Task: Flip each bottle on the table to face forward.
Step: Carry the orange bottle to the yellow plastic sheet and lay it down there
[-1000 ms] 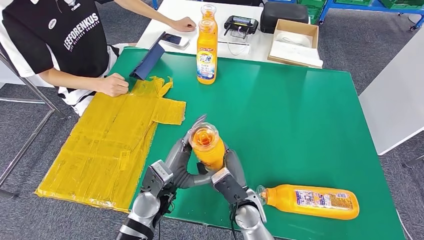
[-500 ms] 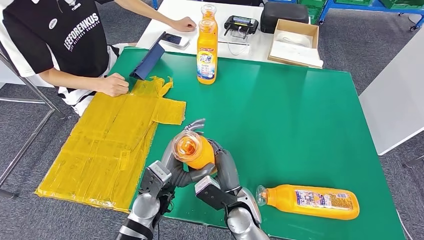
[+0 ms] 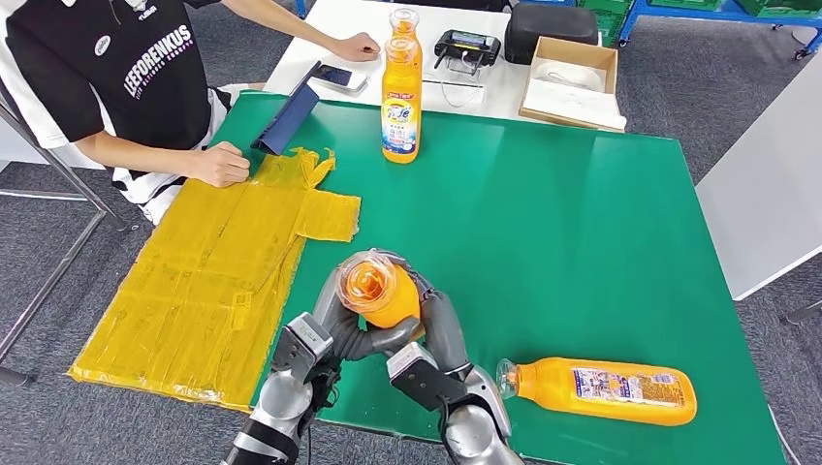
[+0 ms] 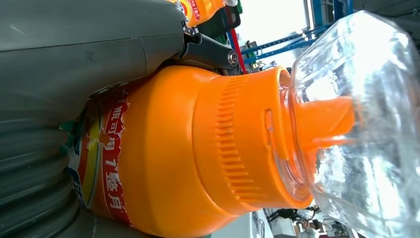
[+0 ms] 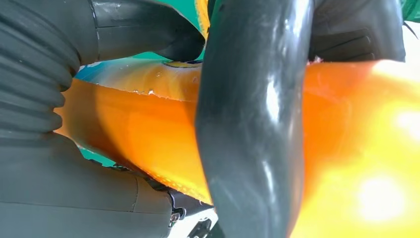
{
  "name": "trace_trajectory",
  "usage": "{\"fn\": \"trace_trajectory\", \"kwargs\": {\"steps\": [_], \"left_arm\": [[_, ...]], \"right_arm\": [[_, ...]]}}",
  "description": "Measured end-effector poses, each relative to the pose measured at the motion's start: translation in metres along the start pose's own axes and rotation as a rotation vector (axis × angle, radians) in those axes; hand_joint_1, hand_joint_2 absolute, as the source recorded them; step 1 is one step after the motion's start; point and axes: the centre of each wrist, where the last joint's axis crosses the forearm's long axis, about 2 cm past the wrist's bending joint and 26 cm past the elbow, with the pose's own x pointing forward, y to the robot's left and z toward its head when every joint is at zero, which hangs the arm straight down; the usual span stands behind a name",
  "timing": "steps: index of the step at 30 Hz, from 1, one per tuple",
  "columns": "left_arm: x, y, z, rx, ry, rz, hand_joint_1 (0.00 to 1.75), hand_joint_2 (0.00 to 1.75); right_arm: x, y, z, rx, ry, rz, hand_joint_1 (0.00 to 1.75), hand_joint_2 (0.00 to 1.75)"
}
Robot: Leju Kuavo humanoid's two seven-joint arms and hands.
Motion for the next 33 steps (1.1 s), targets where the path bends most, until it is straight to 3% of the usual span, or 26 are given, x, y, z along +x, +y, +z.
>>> {"fn": "trace_trajectory", "kwargs": {"steps": [3, 4, 9, 20, 27, 33], "left_arm": [[0.001, 0.001, -0.001, 0.007, -0.008, 0.002, 1.75, 1.75], [0.001, 0.001, -0.001, 0.01, -0.011, -0.011, 1.75, 1.75], [0.008, 0.008, -0.009, 0.037, -0.033, -0.154, 1.75, 1.75], [0.008, 0.015, -0.009, 0.067, -0.018, -0.223, 1.75, 1.75], [0.014, 0.041, -0.033, 0.161, -0.007, -0.85, 1.75, 1.75], [-0.012, 0.078, -0.055, 0.058, 0.13, -1.382, 1.75, 1.75]], "right_arm": [[0.0, 0.0, 0.002, -0.005, 0.001, -0.021, 0.2, 1.75], [0.0, -0.001, 0.002, -0.008, -0.002, -0.029, 0.0, 1.75], [0.004, -0.006, 0.005, -0.031, -0.032, -0.052, 0.0, 1.75], [0.013, -0.012, 0.004, -0.06, -0.081, -0.052, 0.0, 1.75], [0.033, -0.027, 0.005, -0.138, -0.171, 0.001, 0.0, 1.75], [0.054, -0.051, 0.01, -0.271, -0.247, 0.117, 0.0, 1.75]]}}
